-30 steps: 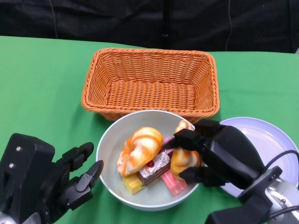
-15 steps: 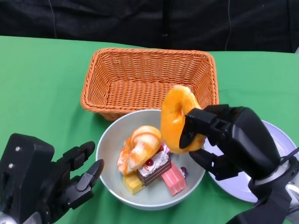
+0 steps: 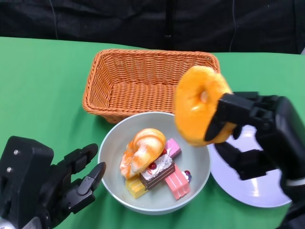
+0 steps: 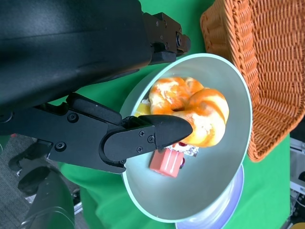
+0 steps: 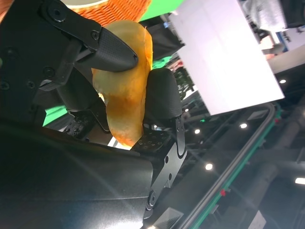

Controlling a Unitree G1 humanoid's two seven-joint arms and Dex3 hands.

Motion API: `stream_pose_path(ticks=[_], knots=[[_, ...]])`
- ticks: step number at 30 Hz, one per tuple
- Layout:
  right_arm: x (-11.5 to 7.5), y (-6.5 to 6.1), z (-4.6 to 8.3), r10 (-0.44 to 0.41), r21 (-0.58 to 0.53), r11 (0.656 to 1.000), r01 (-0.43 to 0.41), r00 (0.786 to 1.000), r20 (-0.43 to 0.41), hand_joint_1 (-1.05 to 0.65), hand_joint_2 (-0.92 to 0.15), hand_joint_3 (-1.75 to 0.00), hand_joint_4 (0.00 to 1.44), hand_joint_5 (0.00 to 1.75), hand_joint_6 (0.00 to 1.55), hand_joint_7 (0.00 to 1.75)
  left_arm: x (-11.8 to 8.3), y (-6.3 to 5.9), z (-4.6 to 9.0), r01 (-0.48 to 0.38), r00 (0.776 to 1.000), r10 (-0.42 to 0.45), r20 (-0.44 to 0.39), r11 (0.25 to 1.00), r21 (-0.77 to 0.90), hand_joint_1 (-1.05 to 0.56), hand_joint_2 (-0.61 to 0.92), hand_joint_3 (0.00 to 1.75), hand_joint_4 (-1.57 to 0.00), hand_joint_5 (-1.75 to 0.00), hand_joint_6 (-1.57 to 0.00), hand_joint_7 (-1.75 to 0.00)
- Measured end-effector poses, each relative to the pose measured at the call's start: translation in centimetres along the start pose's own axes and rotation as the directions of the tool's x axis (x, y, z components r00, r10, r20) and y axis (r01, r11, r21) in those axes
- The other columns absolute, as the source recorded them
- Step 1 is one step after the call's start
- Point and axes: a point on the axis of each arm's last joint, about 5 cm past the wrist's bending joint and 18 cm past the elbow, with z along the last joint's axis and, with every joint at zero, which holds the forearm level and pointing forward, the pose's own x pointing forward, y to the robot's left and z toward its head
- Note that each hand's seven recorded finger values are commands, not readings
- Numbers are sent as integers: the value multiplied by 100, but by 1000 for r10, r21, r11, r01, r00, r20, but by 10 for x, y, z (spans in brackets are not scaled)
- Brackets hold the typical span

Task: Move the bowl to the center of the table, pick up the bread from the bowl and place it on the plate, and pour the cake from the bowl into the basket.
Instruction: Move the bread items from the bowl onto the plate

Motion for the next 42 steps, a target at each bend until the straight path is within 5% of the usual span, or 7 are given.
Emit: stream_pose_path(ticks=[10,19,26,29,31,35,42], knots=[[-23,-36,-16,37,-166,984,-69,981,-190,-8,-1,-174,103,175,93,150,-2,1,2,15,1000,-15,-9,1000,-14,-60,92,59,-11,-9,-11,-1],[-31,-39,-19,83,-206,967,-150,950,-300,5,-2,-166,102,175,93,147,-4,0,3,18,1000,-18,-12,1000,-15,-59,92,59,-9,-8,-10,0],[-48,-35,-39,192,-235,918,-319,878,-438,10,-13,-140,96,172,99,115,-4,1,3,18,1000,-19,-9,1000,-22,-59,92,59,-10,-9,-10,-1],[-50,-32,-46,238,-239,890,-387,844,-482,-2,-43,-82,94,136,115,44,-4,1,3,19,1000,-20,-9,1000,-22,-58,92,59,-9,-9,-10,0],[-50,-31,-48,269,-228,870,-437,808,-524,-10,-69,-35,102,72,111,12,-4,1,3,20,1000,-20,-9,1000,-22,-59,92,59,-9,-9,-10,0],[-50,-30,-50,352,-186,813,-552,720,-598,-18,-85,-5,92,20,88,1,-4,1,3,20,1000,-20,-9,1000,-23,-58,92,60,-9,-9,-10,0],[-44,-34,-46,459,-120,722,-681,601,-654,-40,-92,-3,52,0,47,0,-4,1,3,20,1000,-20,-9,1000,-23,-58,92,61,-9,-10,-10,0]])
